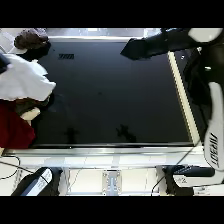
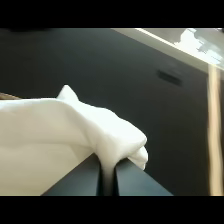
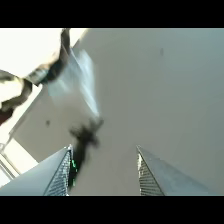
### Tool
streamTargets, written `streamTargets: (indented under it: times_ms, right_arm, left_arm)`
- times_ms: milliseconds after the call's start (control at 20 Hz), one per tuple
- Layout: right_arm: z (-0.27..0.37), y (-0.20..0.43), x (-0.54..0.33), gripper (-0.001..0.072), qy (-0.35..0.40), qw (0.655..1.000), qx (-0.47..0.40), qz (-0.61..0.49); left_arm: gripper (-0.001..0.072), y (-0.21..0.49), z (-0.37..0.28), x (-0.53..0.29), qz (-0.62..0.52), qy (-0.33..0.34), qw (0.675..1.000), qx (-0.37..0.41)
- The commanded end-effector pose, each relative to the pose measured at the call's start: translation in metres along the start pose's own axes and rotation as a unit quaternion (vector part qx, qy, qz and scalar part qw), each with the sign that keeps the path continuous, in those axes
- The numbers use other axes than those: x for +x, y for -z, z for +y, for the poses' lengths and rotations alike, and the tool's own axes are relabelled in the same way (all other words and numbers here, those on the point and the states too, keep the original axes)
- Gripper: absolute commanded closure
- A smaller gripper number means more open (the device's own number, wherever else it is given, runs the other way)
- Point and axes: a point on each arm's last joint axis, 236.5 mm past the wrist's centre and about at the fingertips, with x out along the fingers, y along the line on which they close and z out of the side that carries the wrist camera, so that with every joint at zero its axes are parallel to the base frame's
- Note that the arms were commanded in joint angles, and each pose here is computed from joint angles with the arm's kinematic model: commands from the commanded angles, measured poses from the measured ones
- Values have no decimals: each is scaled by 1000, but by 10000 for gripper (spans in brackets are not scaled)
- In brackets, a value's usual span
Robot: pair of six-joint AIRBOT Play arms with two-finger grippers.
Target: Fold the shirts.
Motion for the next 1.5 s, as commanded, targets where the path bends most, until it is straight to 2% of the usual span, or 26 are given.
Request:
streamTargets:
  times_ms: [0,150,350,400,450,500,550,700,850,950,1100,1250,1450]
  right_arm:
    - [26,-19,-67,268,21,997,-35,-60]
    - [43,-30,-100,269,21,994,-45,-101]
    - [46,-28,-88,270,-3,995,2,-101]
    - [39,-22,-77,269,-2,996,22,-90]
    - [34,-14,-68,269,0,997,37,-74]
    - [30,-5,-60,269,0,998,45,-54]
    - [28,1,-55,269,0,998,53,-40]
    - [25,5,-49,269,0,998,60,-28]
    - [23,6,-46,269,1,998,63,-26]
    - [21,7,-43,269,1,998,64,-22]
    - [18,9,-40,269,6,998,64,-16]
    - [6,7,-39,269,29,998,57,-22]
    - [-23,20,-23,269,72,996,52,9]
  left_arm:
    - [694,72,-113,-30,122,142,981,51]
    - [694,137,-179,-36,204,223,948,101]
    - [690,204,-239,-41,276,289,905,150]
    - [609,211,-244,-36,279,290,902,154]
    - [287,209,-246,-28,270,288,906,152]
    - [76,199,-246,-20,249,283,915,144]
    - [46,179,-243,-12,219,275,928,123]
    - [48,109,-209,-1,123,231,964,43]
    - [49,76,-156,-1,94,175,980,-3]
    - [48,75,-125,-4,113,140,983,-44]
    - [48,102,-96,-10,181,107,976,-52]
    - [49,125,-91,-20,234,100,966,-50]
    - [49,134,-88,-11,248,96,963,-54]
